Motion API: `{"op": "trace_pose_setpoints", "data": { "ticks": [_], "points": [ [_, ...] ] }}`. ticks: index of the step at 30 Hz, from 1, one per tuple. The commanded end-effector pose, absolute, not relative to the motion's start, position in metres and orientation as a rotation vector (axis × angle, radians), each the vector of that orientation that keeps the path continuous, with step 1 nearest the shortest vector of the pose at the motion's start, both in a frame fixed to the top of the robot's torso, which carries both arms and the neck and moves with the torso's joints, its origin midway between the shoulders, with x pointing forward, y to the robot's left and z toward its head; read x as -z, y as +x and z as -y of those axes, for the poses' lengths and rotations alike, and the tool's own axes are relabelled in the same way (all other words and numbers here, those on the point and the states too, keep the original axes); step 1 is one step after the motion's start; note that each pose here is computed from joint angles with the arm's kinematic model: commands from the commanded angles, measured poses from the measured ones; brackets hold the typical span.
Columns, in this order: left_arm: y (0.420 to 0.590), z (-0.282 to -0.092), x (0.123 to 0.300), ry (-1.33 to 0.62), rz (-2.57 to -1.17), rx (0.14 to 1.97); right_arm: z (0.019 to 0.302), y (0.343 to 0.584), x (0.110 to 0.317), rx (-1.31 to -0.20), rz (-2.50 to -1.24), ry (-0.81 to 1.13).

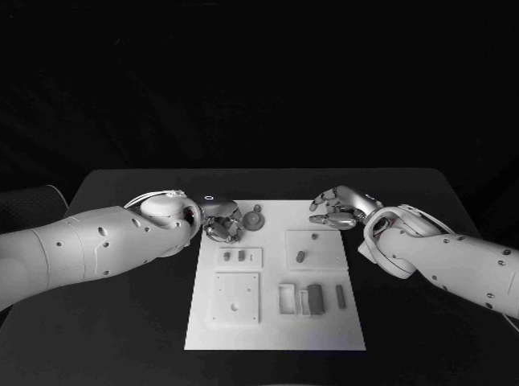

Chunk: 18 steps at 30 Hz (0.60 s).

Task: Assemble the parts on the task board

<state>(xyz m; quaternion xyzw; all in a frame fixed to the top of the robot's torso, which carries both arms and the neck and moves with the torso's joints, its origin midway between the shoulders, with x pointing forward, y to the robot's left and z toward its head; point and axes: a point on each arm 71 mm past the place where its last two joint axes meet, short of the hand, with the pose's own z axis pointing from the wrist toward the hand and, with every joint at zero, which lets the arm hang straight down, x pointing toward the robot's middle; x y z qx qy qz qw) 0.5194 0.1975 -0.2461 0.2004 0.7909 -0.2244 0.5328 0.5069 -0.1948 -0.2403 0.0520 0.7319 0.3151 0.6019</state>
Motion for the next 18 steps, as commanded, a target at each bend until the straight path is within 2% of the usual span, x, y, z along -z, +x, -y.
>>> {"op": "trace_pose_setpoints", "data": {
  "ticks": [1, 18],
  "points": [
    [0.5191, -0.197, 0.2466, 0.487, -1.9, 0.532, 0.1936, 0.5065, 0.2406, -0.735, -1.703, 0.111],
    [0.5204, -0.1954, 0.2468, 0.488, -1.898, 0.532, 0.1934, 0.5065, 0.2406, -0.735, -1.703, 0.111]
  ]
}}
